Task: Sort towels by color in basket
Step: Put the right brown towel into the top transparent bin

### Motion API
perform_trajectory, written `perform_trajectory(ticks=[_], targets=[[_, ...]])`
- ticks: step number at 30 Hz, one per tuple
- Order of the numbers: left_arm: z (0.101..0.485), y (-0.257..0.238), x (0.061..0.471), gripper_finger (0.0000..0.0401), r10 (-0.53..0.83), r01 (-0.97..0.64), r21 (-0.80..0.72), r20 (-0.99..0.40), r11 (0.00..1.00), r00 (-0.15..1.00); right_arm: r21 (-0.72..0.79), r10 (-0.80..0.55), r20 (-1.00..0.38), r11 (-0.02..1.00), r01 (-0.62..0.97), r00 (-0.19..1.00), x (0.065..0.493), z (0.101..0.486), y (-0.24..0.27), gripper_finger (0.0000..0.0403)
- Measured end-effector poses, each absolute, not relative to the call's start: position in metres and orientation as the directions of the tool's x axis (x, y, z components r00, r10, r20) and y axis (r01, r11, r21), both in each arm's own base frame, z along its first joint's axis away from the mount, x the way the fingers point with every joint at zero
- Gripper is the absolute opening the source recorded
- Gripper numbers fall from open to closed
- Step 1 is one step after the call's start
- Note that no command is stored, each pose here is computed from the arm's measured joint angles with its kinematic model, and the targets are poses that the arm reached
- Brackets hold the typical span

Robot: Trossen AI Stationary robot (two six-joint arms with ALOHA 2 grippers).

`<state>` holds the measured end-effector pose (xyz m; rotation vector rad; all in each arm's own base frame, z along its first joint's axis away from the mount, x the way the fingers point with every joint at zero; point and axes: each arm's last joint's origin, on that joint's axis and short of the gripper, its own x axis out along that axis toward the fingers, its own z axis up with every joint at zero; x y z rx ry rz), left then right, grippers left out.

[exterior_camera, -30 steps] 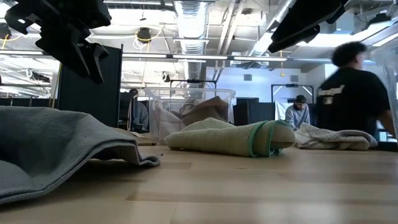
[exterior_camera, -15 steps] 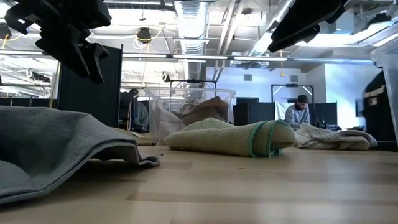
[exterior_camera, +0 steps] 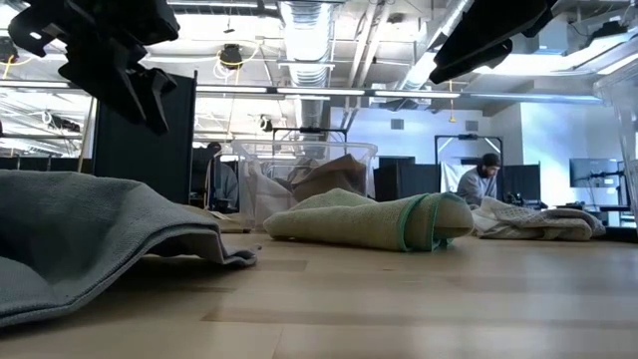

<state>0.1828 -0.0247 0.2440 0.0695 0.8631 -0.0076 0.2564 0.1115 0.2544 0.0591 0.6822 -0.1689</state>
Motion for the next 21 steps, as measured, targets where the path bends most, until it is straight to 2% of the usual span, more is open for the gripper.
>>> perform_trajectory(ticks=[11, 17, 21], targets=[[0.244, -0.025, 0.184, 0.0175, 0.013, 0.039, 0.05, -0.758, 0.998, 0.652, -0.002, -0.133, -0.626, 0.985, 0.17, 0.768, 0.257, 0.255, 0.112, 0.0179], [0.235, -0.04, 0.184, 0.0175, -0.184, 0.16, -0.104, -0.733, 0.982, 0.655, -0.001, -0.133, -0.626, 0.986, 0.17, 0.769, 0.257, 0.255, 0.112, 0.0179], [0.222, -0.053, 0.179, 0.0175, -0.233, 0.204, -0.13, -0.733, 0.97, 0.639, -0.001, -0.133, -0.626, 0.985, 0.17, 0.769, 0.257, 0.255, 0.112, 0.0179]])
